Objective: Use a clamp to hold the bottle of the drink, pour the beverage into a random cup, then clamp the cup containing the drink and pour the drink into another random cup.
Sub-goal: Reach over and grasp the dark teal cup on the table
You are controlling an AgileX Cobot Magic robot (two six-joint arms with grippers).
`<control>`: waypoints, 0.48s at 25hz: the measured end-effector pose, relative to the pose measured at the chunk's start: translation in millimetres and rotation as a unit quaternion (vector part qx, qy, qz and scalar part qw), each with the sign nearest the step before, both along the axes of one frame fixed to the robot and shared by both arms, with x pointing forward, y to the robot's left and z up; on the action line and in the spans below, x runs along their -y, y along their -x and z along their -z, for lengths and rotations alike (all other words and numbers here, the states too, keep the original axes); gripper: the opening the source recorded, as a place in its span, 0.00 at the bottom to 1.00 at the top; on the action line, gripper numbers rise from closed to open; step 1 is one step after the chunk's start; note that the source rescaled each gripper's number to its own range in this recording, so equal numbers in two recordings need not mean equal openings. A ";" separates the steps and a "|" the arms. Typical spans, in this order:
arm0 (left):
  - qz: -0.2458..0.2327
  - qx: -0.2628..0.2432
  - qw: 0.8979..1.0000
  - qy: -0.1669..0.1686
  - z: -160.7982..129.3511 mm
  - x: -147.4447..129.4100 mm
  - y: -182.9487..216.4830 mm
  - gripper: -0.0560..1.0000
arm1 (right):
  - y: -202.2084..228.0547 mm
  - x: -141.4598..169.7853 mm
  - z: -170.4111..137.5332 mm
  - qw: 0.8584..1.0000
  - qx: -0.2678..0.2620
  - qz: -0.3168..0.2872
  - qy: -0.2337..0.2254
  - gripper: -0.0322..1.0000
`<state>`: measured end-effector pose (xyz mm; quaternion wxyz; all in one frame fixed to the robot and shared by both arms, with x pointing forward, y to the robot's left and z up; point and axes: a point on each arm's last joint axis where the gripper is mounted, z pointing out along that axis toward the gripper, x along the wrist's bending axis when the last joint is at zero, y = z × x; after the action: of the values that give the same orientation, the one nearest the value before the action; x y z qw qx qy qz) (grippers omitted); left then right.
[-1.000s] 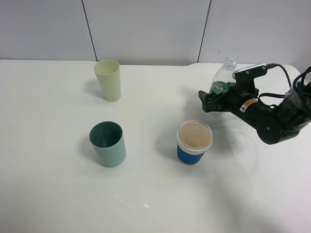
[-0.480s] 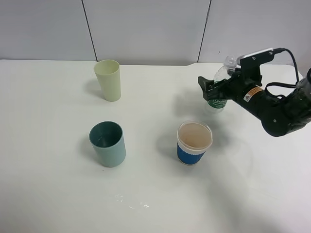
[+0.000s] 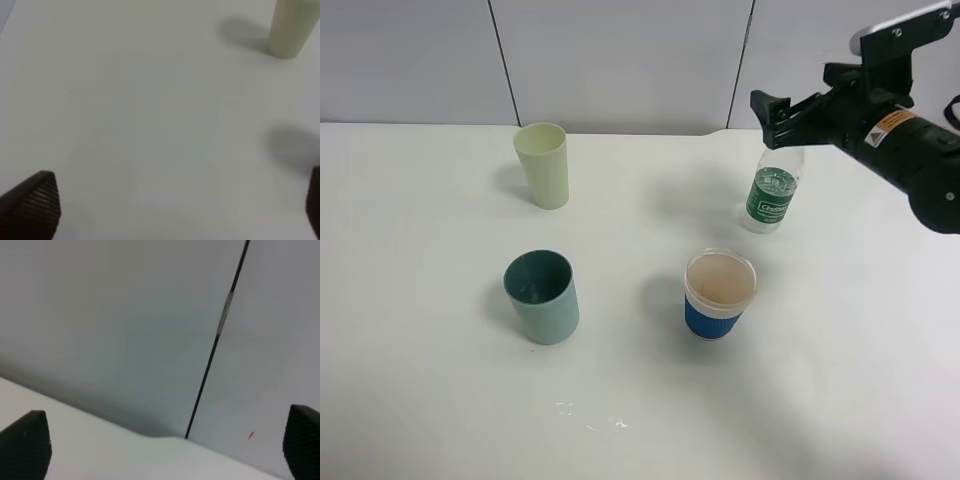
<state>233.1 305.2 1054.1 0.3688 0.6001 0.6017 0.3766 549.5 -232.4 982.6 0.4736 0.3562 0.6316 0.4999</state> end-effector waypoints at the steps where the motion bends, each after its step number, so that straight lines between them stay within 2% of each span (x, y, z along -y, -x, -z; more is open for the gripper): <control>1: 0.000 0.000 1.000 0.000 0.0 0.0 0.0 1.00 | 3.1 0.8 -8.1 1.000 0.002 0.001 0.002 0.96; 6: 0.000 0.000 1.000 0.000 0.0 0.0 0.0 1.00 | 23.2 15.4 -46.6 0.999 -0.007 0.028 0.020 1.00; 12: 0.000 0.000 1.000 0.000 0.0 0.0 0.0 1.00 | 60.3 48.2 -90.2 0.995 -0.020 0.093 0.032 1.00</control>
<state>233.1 305.2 1054.1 0.3688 0.6001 0.6017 0.3766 489.2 -280.6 1072.8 0.5167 0.4081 0.6207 0.4256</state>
